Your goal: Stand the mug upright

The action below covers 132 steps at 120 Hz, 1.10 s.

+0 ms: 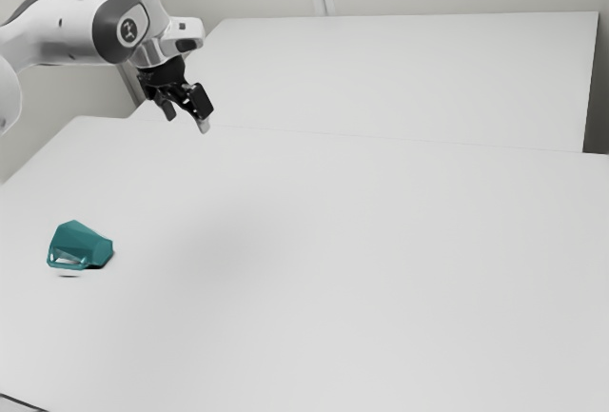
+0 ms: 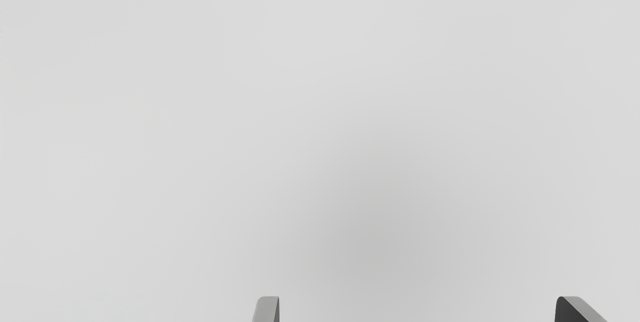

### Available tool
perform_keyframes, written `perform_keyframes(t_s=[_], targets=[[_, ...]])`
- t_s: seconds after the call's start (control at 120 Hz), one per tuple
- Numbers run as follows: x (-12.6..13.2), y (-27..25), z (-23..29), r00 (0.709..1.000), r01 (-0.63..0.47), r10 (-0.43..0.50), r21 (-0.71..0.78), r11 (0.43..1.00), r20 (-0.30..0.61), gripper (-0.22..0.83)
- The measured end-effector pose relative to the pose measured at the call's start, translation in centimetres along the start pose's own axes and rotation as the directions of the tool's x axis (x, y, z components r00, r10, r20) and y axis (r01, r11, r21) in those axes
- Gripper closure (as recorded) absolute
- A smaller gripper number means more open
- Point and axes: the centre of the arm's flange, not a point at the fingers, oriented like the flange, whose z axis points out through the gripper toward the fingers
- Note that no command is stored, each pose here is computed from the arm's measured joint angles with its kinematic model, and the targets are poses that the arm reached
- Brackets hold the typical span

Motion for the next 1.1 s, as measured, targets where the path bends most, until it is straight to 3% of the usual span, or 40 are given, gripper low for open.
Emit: perform_keyframes(t_s=[0.217,0.425,0.533,0.775,1.1], targets=[[-0.3,-1.5,0.0,0.999,0.04,-0.04,0.01,0.999,-0.015,0.0],[-5.1,-13.8,2.7,0.973,0.23,-0.229,-0.047,0.972,0.019,0.0],[-7.0,-18.9,4.9,0.96,0.28,-0.276,-0.101,0.955,0.052,0.0],[-10.2,-25.9,10.7,0.958,0.273,-0.251,-0.175,0.946,0.139,0.0],[-16.9,-32.3,15.3,0.965,0.22,-0.176,-0.228,0.948,0.197,0.0]])
